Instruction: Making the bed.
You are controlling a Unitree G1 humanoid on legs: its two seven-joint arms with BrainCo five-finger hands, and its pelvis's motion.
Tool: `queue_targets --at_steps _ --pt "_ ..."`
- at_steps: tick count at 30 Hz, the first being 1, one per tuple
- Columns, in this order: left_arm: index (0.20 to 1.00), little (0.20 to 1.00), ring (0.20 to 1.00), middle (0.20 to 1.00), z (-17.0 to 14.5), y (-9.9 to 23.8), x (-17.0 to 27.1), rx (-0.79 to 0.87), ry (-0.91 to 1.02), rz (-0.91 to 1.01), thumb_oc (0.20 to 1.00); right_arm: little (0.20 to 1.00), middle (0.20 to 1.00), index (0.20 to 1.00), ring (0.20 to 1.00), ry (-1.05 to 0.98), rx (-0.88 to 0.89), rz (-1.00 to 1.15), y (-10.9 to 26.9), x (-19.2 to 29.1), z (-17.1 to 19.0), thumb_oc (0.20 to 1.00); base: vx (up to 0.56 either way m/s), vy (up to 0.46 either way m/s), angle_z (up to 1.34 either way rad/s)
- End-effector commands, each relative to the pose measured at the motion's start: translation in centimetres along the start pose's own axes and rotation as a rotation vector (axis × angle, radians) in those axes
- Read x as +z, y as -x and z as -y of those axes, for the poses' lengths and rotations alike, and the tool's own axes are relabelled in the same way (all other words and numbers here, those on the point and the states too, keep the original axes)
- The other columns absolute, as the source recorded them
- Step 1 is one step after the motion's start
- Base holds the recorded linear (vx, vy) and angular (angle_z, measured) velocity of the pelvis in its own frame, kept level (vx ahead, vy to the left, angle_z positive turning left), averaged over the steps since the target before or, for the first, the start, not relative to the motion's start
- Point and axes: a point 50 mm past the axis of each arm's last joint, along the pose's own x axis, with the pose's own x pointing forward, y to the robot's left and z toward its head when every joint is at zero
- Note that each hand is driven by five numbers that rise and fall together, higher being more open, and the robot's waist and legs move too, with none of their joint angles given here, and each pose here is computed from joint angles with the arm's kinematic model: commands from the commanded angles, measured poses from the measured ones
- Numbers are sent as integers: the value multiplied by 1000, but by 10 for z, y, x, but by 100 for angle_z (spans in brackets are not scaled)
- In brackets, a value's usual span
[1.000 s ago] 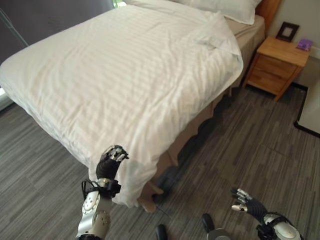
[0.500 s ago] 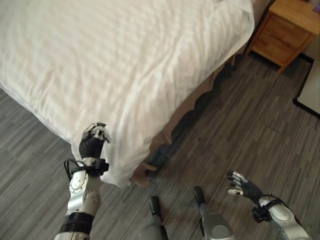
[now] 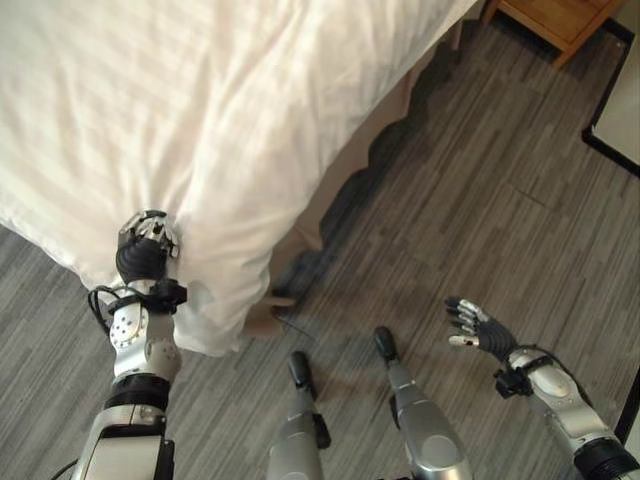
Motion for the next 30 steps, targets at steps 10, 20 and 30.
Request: queue_targets --at_steps 10,20,30 --pt "200 200 200 200 -13 95 -111 98 58 -490 200 1000 1000 1000 1000 -47 -5 46 0 0 -10 1000 0 0 0" --pt "200 200 200 200 -39 131 -127 225 42 -624 200 1000 1000 1000 1000 -59 -8 37 -1 -4 -15 1000 0 0 0" --pt "200 200 200 200 -49 141 -129 296 59 -642 200 1000 1000 1000 1000 -70 -10 23 -1 -8 -17 1000 0 0 0"
